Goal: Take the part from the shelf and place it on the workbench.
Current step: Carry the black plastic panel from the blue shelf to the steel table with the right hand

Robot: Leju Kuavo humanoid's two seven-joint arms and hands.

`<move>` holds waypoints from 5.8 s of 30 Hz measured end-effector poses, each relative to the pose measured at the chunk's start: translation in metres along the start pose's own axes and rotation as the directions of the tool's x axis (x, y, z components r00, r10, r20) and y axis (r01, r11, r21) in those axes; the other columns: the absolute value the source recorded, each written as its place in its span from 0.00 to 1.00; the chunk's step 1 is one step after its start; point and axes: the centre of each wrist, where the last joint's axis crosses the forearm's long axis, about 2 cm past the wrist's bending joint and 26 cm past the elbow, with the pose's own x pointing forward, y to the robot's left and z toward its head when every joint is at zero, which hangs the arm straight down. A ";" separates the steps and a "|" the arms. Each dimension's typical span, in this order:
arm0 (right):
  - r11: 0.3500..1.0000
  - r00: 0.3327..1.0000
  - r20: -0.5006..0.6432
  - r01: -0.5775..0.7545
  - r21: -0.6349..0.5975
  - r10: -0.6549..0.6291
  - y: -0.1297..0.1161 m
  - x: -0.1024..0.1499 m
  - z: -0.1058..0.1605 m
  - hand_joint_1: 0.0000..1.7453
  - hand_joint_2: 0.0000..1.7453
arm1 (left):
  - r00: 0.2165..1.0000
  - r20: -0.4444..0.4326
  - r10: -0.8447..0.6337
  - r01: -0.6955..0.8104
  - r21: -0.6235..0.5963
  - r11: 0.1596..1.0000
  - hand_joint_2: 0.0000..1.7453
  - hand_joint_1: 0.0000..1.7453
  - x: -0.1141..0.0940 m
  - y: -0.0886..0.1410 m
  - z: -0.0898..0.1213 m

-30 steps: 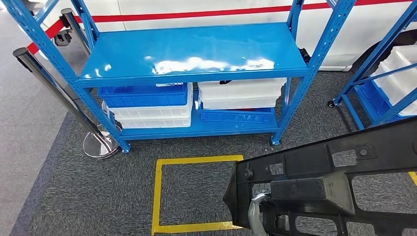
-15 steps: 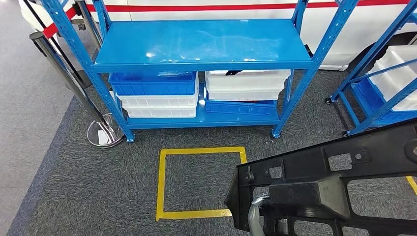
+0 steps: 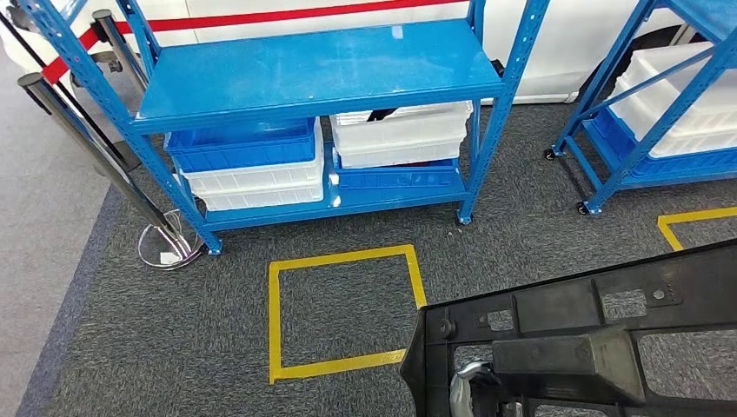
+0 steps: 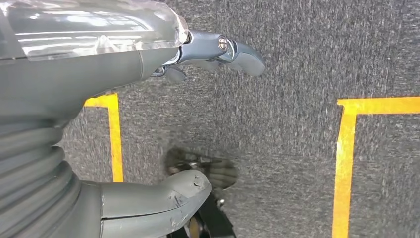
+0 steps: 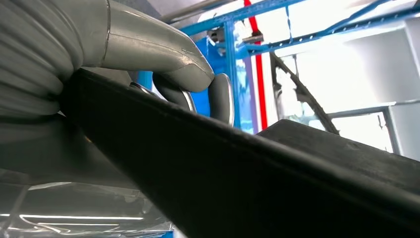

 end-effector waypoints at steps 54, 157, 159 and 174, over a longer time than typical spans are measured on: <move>0.996 0.996 -0.062 -0.070 -0.055 0.066 -0.015 0.009 0.019 1.00 1.00 | 1.000 -0.004 -0.022 0.022 -0.018 1.000 1.00 0.00 0.003 0.000 -0.002; 0.993 0.996 -0.024 -0.086 -0.084 0.084 -0.021 0.013 0.017 1.00 1.00 | 0.999 0.003 -0.040 0.040 -0.064 0.997 1.00 0.00 -0.001 -0.014 0.002; 0.993 0.996 -0.024 -0.086 -0.084 0.084 -0.021 0.013 0.017 1.00 1.00 | 0.999 0.004 -0.040 0.040 -0.064 0.997 1.00 0.00 0.000 -0.015 0.001; 0.993 0.996 -0.023 -0.090 -0.082 0.088 -0.021 0.013 0.016 1.00 1.00 | 0.999 0.007 -0.040 0.040 -0.064 0.997 1.00 0.00 0.000 -0.015 0.001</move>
